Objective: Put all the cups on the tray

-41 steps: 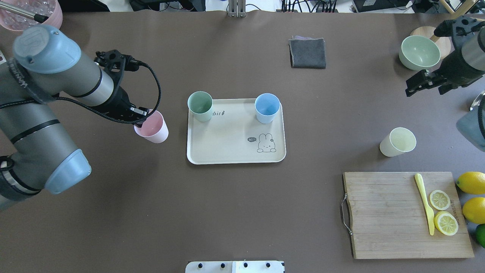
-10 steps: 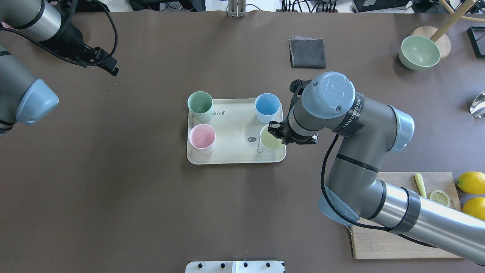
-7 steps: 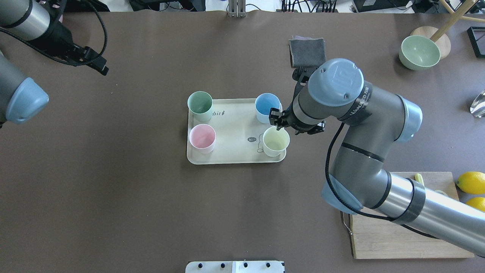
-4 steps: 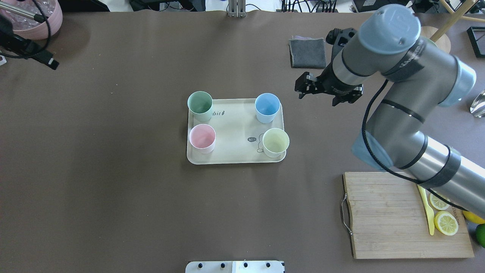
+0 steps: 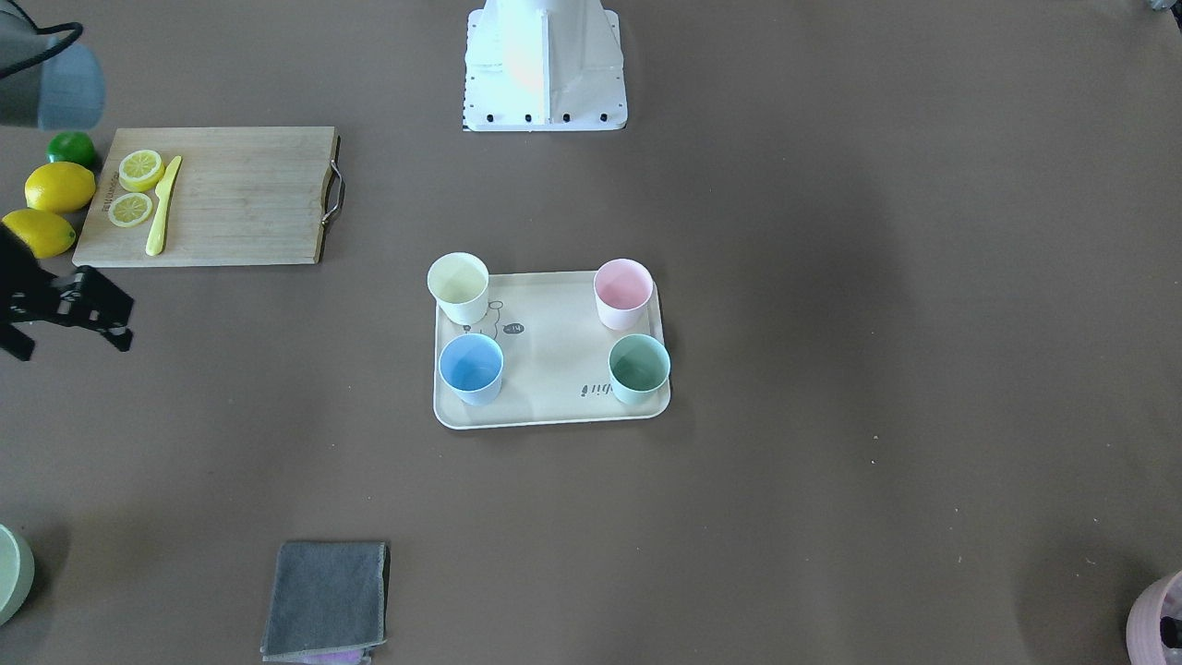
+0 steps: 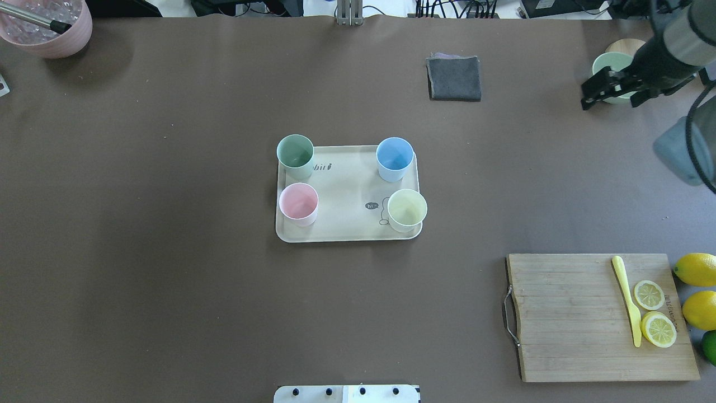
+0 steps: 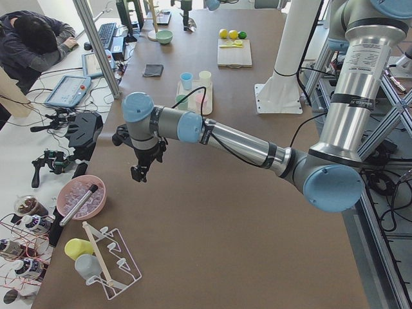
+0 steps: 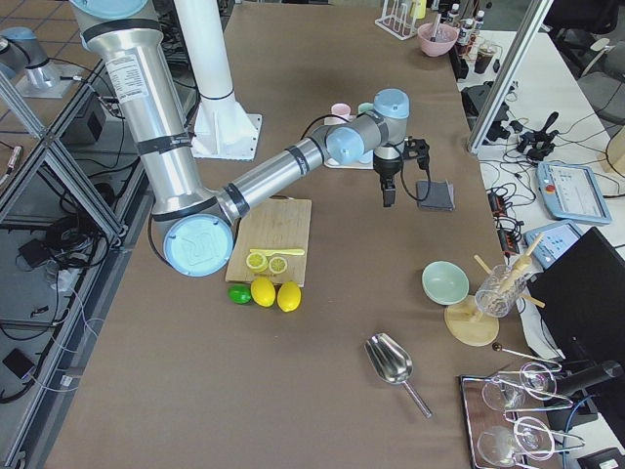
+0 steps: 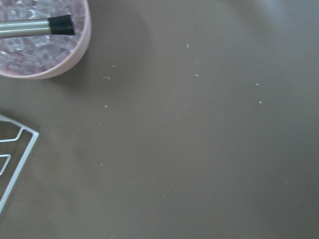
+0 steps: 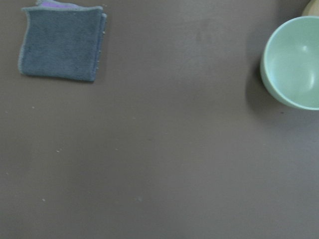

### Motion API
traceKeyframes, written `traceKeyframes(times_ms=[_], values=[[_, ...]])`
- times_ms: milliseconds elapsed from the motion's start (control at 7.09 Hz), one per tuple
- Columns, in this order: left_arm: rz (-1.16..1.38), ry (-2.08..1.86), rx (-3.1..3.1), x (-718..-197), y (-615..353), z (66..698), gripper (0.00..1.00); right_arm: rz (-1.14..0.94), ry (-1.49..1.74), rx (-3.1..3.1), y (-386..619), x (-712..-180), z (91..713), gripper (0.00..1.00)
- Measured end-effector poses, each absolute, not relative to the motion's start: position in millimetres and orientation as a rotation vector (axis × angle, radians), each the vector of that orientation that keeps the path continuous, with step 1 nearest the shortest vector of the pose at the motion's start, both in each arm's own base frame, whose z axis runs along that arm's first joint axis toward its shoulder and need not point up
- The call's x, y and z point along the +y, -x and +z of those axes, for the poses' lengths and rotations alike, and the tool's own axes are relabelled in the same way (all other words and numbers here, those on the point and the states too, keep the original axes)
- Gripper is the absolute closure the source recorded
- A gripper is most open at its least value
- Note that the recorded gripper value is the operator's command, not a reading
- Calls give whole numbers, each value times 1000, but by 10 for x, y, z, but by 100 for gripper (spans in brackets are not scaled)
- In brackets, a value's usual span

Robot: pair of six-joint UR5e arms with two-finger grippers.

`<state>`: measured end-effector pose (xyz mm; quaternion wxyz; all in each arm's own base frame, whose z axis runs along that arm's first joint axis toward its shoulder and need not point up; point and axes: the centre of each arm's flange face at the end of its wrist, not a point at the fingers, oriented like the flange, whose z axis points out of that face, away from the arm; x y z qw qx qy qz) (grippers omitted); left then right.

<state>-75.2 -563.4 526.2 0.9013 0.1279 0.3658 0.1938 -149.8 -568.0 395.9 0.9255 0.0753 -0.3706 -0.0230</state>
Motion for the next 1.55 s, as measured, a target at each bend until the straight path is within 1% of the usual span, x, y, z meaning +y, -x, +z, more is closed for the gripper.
traceKeyframes(times_ms=[282,423,564,706,847,1129,1552], values=[[373,-199,769,-5398,1044,5883,2,-131,-132,-696,471,-5675,4382,0],[337,-171,777,-5243,1162,6148,2,-159,-108,-676,15,-5485,4741,0],[294,-138,788,-5052,1263,6414,2,-183,-65,-664,-287,-5182,5209,0],[254,-106,798,-4866,1331,6641,2,-182,-13,-661,-464,-4903,5613,0],[224,-94,803,-4754,1403,6740,2,-163,29,-663,-588,-4708,5902,0],[196,-78,806,-4675,1448,6812,2,-133,75,-677,-680,-4498,6189,0],[76,-23,803,-4692,1411,6789,2,-112,90,-694,-725,-4351,6283,0]])
